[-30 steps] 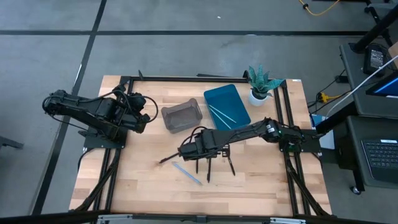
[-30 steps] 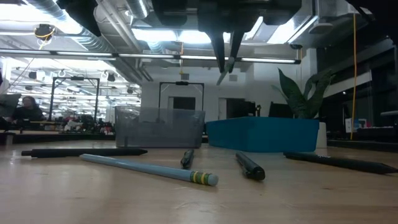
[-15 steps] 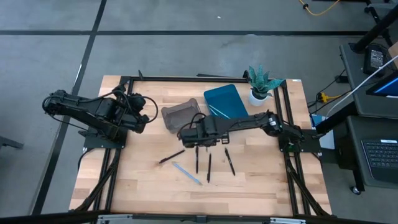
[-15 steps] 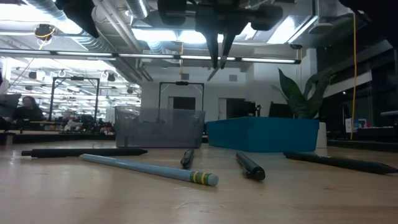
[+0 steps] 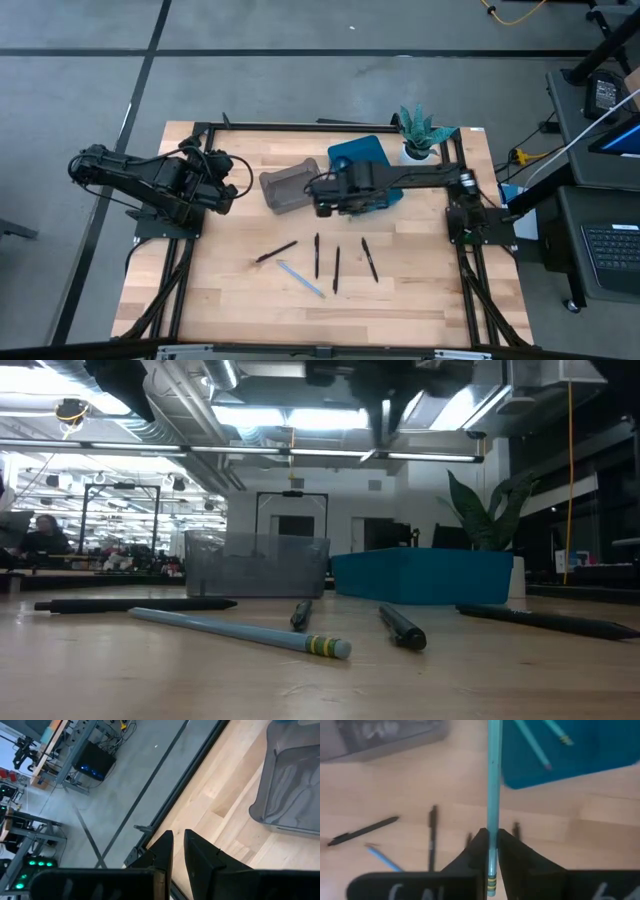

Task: Sort pens & pencils
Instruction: Put the light blue colored pencil into the blue bin

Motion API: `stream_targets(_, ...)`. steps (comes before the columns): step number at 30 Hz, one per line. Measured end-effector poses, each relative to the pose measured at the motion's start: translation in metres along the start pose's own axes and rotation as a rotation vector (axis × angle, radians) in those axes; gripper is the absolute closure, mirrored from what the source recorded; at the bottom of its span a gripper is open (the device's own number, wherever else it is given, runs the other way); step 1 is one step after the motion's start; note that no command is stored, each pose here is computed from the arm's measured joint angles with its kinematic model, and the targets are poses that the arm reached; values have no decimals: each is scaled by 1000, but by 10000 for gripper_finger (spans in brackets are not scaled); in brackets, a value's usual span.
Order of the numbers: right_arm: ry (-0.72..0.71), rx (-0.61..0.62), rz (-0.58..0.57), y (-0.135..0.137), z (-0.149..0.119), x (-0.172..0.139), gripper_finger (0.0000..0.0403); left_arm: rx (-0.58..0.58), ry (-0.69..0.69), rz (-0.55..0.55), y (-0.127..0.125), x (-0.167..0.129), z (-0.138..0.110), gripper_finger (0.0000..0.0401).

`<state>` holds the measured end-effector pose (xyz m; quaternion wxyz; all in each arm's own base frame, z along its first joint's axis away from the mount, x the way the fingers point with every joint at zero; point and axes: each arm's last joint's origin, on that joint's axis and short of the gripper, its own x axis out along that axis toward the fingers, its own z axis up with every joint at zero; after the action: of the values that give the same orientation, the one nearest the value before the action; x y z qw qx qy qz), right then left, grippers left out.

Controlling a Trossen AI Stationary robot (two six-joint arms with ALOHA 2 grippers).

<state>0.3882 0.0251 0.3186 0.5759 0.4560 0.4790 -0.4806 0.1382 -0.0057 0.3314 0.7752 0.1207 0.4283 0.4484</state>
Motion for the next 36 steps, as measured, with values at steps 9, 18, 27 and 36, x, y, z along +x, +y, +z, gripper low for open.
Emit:
stream_targets(9,10,84,-40,-51,16,-13,366,-17,-15,-1,-1,0,2,360)
stream_targets(18,26,17,-51,-59,57,-2,365,-34,-27,-3,-2,0,3,360)
stream_targets(27,31,-16,-56,-66,91,10,366,-33,-17,-14,-2,0,3,360)
stream_targets(36,90,-41,-22,-63,89,71,366,-33,-17,-14,-2,0,3,360)
